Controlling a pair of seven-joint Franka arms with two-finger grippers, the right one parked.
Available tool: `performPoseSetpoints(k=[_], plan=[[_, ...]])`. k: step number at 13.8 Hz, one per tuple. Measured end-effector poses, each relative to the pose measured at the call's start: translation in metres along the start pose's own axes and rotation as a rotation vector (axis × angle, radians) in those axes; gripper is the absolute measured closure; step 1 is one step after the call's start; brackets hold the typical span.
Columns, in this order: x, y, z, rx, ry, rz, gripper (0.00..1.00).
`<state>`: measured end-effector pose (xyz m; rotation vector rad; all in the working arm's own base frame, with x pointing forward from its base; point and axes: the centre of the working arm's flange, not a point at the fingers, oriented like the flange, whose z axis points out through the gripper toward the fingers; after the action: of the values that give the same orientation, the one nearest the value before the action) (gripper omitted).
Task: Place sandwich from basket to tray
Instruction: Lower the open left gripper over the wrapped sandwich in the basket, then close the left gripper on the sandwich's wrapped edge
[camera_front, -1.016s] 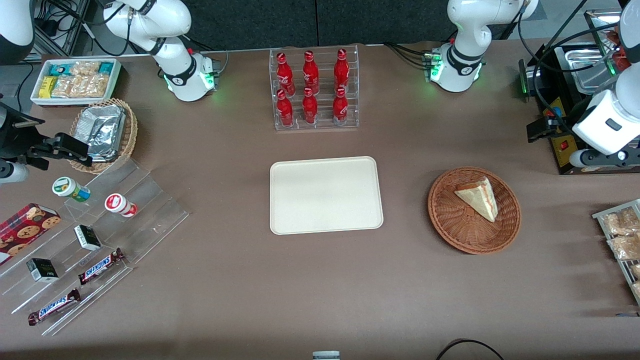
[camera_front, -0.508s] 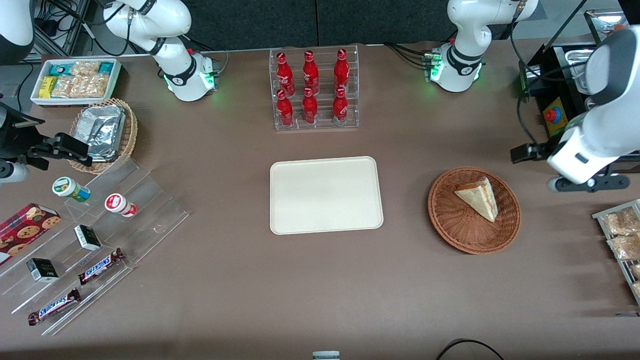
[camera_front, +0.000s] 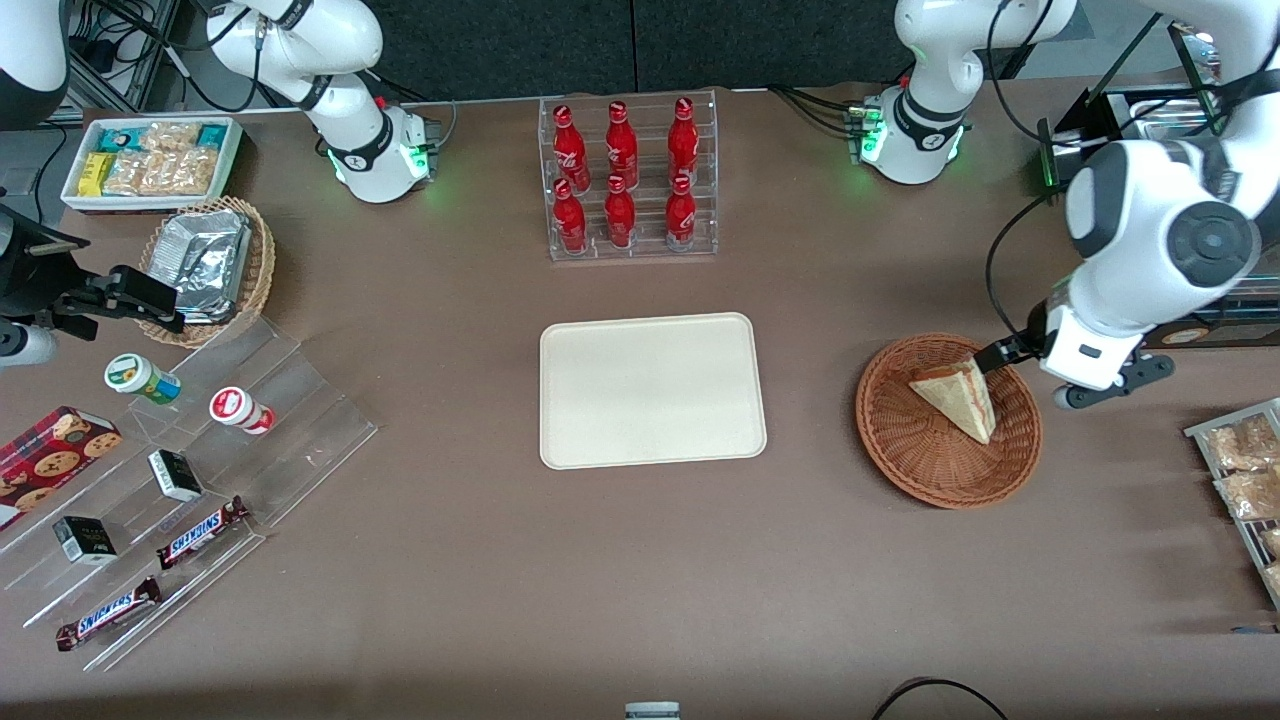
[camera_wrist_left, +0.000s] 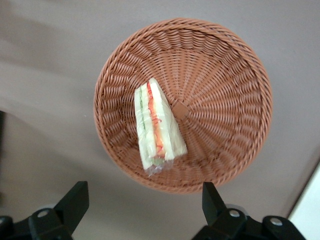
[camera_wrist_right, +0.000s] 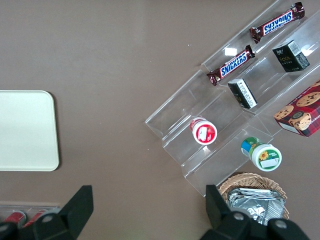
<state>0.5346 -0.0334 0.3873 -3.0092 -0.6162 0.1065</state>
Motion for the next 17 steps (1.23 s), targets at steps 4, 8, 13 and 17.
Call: performPoseSetpoints(k=[4,8,13,17], plan=[[-0.019,-0.006,0.044,-0.027,0.037,-0.152,0.0],[-0.029,-0.01,0.069,-0.05,0.06,-0.208,0.0],[-0.038,-0.012,0.1,-0.08,0.087,-0.245,0.0],[-0.035,-0.008,0.123,-0.091,0.088,-0.249,0.0]])
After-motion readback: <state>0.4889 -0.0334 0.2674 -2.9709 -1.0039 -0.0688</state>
